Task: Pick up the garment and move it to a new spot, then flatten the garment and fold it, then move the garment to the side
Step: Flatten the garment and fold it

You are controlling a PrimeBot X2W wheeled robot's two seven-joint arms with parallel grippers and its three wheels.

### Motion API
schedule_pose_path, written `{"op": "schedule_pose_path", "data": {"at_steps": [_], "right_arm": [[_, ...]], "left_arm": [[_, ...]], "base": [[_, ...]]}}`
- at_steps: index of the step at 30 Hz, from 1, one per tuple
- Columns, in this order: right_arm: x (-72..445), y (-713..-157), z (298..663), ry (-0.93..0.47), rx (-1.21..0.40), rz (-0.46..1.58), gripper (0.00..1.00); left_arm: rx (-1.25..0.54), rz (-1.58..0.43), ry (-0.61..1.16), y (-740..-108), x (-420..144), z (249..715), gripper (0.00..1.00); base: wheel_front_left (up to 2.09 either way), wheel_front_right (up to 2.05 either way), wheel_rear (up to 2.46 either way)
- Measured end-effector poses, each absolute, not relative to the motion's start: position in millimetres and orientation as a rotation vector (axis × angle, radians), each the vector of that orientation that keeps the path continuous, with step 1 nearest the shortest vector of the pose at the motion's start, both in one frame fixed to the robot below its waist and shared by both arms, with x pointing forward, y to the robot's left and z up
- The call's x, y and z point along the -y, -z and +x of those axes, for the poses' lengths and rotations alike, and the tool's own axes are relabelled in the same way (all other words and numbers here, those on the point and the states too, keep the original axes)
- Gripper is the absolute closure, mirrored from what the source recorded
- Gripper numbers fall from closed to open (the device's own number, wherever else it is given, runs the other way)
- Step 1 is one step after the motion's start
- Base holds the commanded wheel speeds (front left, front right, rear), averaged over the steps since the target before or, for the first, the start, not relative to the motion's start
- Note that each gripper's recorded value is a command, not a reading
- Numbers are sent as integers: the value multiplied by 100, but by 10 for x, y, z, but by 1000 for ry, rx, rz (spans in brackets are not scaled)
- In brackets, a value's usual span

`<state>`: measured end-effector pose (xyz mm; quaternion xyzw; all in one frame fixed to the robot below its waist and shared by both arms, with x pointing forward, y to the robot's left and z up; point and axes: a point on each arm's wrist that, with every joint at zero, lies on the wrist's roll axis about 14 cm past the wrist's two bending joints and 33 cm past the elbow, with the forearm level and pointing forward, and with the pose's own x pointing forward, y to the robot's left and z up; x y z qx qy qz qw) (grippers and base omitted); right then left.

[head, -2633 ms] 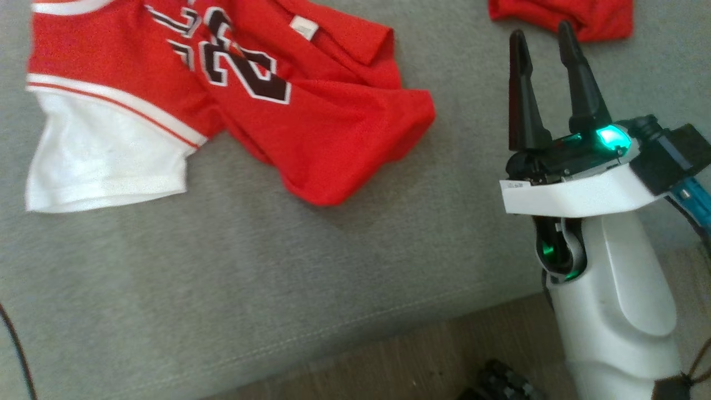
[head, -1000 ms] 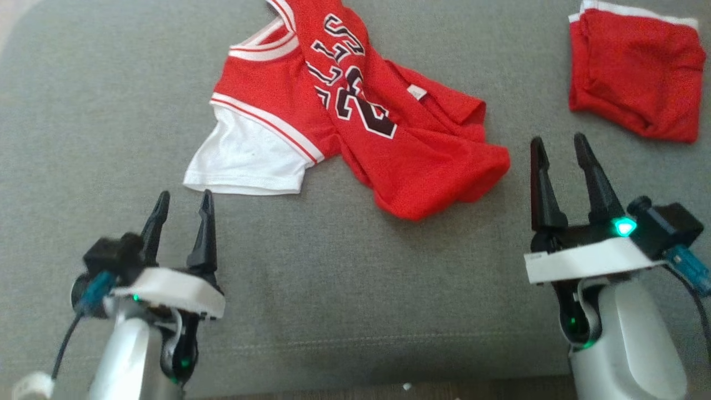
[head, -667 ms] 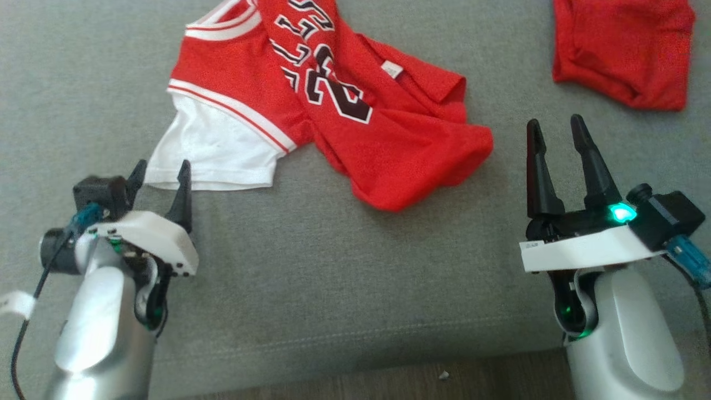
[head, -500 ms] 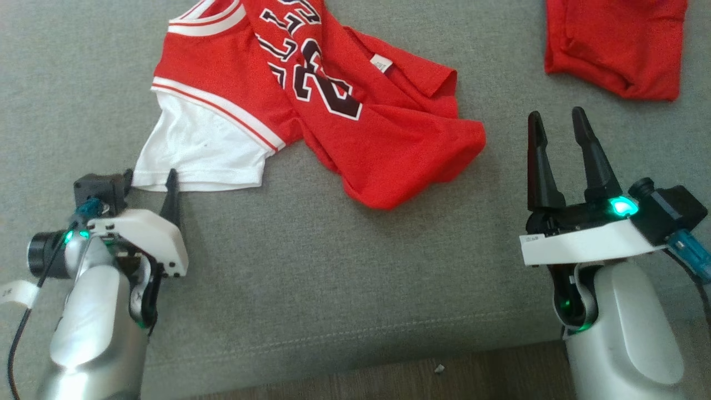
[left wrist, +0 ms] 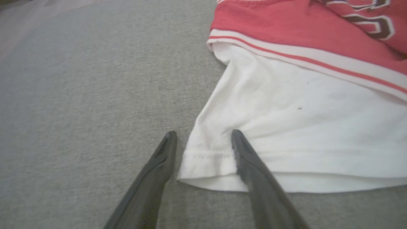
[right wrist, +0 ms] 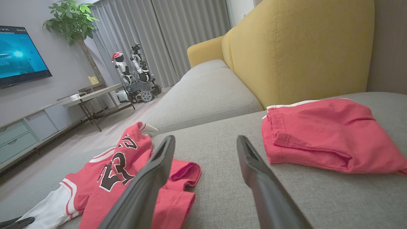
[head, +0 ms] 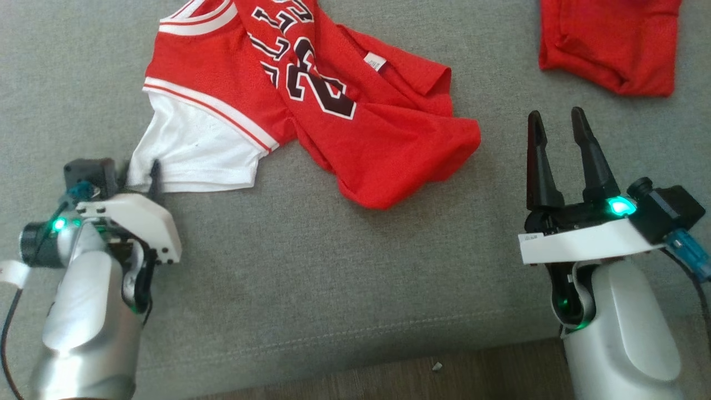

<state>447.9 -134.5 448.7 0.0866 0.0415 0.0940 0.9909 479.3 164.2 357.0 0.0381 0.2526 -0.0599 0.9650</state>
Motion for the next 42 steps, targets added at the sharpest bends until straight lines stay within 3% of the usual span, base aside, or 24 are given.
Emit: {"op": "schedule_pose_path", "data": {"at_steps": [7, 16, 22, 30, 42], "right_arm": [[1326, -4432, 4437, -189, -118, 191, 0], [1092, -4165, 4312, -242, -290, 249, 0], [952, -3919, 4200, -278, -420, 264, 0], [845, -3684, 4067, -309, -543, 260, 0], [709, -3636, 3992, -356, -588, 247, 0]], "left_arm": [[-487, 25, 148, -3665, -1565, 4755, 100], [-182, -30, 28, -4357, -1799, 4902, 100], [-80, -40, -18, -4594, -1908, 4918, 100], [-14, -38, -74, -4751, -2047, 4933, 100], [-4, -39, -90, -4773, -2095, 4870, 100]], "base": [[0, 0, 0], [0, 0, 0], [0, 0, 0], [0, 0, 0], [0, 0, 0]]}}
